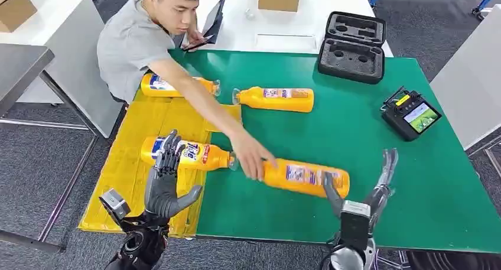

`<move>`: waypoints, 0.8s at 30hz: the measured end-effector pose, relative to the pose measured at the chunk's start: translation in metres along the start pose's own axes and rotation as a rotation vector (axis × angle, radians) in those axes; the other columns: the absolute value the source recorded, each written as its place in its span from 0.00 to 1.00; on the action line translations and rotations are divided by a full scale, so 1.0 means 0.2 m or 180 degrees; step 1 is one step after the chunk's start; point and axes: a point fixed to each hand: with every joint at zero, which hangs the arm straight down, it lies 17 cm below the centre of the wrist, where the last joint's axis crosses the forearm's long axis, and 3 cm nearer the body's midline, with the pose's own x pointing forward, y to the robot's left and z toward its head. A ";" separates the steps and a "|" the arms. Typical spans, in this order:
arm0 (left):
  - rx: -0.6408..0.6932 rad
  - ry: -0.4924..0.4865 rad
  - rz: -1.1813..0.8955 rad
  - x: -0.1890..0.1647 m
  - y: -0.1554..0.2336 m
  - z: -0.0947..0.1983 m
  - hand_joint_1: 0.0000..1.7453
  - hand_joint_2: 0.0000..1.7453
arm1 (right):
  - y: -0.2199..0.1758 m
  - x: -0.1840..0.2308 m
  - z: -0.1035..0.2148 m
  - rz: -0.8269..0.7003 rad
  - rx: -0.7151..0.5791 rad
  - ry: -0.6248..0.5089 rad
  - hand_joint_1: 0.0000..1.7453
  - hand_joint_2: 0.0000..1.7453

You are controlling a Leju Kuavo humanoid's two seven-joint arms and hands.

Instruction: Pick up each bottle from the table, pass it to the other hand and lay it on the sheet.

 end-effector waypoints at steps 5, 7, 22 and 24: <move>-0.0015 -0.0017 0.0019 0.01 -0.03 -0.01 0.00 1.00 | 0.06 0.00 0.03 0.0068 0.0214 -0.0044 0.00 1.00; -0.0054 -0.0028 0.0043 0.01 -0.05 -0.02 0.00 1.00 | 0.11 -0.02 0.05 0.0179 0.0418 -0.0078 0.00 1.00; -0.0190 -0.0163 0.0185 0.08 -0.12 -0.09 0.00 1.00 | 0.41 -0.25 0.33 0.0966 0.2129 0.0029 0.00 1.00; -0.0208 -0.0172 0.0201 0.08 -0.14 -0.10 0.00 1.00 | 0.42 -0.27 0.36 0.1002 0.2232 0.0030 0.00 1.00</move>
